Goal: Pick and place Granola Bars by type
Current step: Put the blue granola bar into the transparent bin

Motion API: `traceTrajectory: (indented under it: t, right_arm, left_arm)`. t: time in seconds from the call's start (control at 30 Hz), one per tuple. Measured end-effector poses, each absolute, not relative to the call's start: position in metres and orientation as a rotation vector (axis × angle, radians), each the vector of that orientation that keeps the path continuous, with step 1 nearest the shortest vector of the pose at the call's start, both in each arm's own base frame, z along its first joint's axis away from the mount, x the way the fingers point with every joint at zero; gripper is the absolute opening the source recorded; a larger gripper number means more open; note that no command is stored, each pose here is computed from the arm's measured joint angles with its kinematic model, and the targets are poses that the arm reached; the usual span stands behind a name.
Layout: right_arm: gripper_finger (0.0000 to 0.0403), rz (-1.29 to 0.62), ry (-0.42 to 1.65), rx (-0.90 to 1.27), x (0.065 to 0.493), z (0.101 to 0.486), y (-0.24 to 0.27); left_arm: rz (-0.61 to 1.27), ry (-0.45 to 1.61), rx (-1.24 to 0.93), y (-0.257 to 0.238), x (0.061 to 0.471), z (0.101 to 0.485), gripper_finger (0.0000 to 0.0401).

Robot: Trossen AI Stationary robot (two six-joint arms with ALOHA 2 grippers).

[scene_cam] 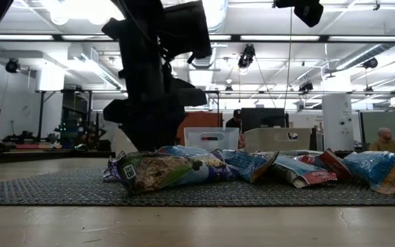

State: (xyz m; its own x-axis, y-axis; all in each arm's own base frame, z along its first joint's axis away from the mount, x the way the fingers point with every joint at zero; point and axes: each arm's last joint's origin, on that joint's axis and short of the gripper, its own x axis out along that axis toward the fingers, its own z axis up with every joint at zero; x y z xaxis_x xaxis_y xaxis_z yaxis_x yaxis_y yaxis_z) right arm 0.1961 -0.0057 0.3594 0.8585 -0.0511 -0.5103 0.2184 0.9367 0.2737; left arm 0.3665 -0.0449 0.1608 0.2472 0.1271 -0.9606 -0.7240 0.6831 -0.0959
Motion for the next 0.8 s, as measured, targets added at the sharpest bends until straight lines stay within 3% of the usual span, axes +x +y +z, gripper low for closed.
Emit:
traceTrajectory:
  t: [0.37, 0.8]
  right_arm:
    - [0.0008, -0.144, 0.521, 0.331, 0.1961, 0.3594, -0.0057]
    - [0.0008, -0.144, 0.522, 0.331, 0.1961, 0.3594, -0.0057]
  left_arm:
    - [0.630, 1.207, -0.608, -0.0452, 0.3666, 0.1575, 0.0157]
    - [0.608, 1.218, -0.618, -0.0453, 0.3668, 0.1578, 0.0091]
